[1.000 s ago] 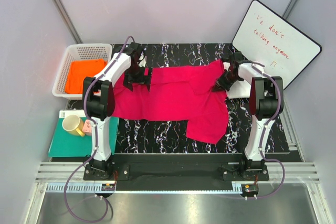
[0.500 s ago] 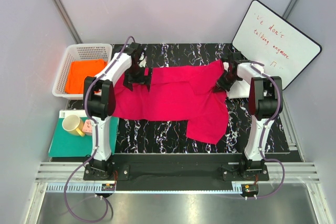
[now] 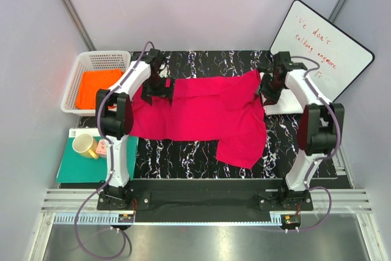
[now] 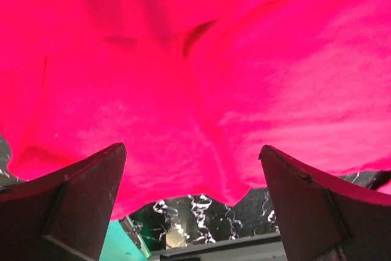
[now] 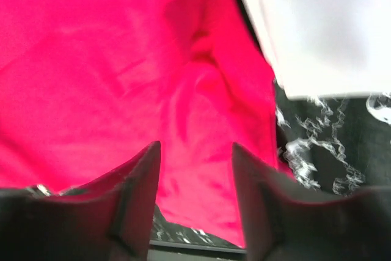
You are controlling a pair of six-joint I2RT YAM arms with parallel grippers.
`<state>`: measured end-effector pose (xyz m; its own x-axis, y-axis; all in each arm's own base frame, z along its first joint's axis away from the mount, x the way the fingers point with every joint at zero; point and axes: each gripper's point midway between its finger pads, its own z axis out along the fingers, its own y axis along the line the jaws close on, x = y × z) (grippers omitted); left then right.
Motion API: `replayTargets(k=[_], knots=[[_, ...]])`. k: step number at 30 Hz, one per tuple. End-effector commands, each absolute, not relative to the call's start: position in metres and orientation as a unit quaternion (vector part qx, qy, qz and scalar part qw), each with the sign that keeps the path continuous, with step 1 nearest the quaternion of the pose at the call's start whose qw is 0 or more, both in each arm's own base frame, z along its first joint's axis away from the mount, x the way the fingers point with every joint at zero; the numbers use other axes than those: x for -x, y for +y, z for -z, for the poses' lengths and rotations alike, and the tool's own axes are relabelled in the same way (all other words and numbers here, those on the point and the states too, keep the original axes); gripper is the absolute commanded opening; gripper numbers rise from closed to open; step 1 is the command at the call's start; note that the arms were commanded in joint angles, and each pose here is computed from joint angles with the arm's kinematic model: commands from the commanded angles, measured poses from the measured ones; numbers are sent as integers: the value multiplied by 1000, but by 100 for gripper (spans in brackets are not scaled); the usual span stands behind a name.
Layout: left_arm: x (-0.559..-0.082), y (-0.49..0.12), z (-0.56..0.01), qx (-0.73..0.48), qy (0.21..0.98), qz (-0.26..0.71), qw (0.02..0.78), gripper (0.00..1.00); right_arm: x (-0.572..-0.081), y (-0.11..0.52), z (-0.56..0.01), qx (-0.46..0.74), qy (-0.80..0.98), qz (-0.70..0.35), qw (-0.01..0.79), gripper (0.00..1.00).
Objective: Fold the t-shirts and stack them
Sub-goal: Fold the flattened tshirt in 1/3 of the way, then grap the side of the flattened tshirt closest away from the robot with both arms
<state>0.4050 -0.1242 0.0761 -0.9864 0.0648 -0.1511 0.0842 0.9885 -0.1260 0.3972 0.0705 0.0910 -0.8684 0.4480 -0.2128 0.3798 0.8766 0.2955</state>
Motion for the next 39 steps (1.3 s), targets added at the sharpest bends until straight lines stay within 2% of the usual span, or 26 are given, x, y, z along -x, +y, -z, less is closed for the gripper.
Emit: replayTargets(k=[1,2,4,8,15,21,24,27,30,32,37,39], knots=[[-392,-110,-117,-32,988,94,117,99,-373,68,-155,-166,958,-130,195,70],[-391,-104,-133,-27,985,97,142,99,-362,67,-163,-161,959,-130,196,86],[-378,-94,-144,-16,983,90,159,99,-341,67,-167,-162,959,-134,190,100],[-354,-73,-147,11,984,69,164,99,-300,80,-154,-180,958,-171,145,100],[-306,-49,-127,79,989,37,118,99,-245,96,-129,-230,948,-207,72,98],[-286,-46,-115,168,977,91,92,99,-220,103,-118,-255,939,-229,36,98],[-283,-33,-117,207,967,100,112,99,-204,105,-107,-279,931,-236,14,98],[-280,-22,-120,216,965,88,123,99,-189,110,-97,-307,918,-252,5,97],[-271,-17,-121,225,964,78,120,99,-167,116,-81,-338,902,-266,-10,87],[-266,-14,-119,231,963,71,119,99,-151,119,-71,-360,891,-275,-16,84],[-251,-14,-113,246,961,66,109,99,-134,122,-68,-399,869,-294,1,80],[-246,-13,-109,247,961,65,107,99,-129,121,-66,-410,862,-297,10,82]])
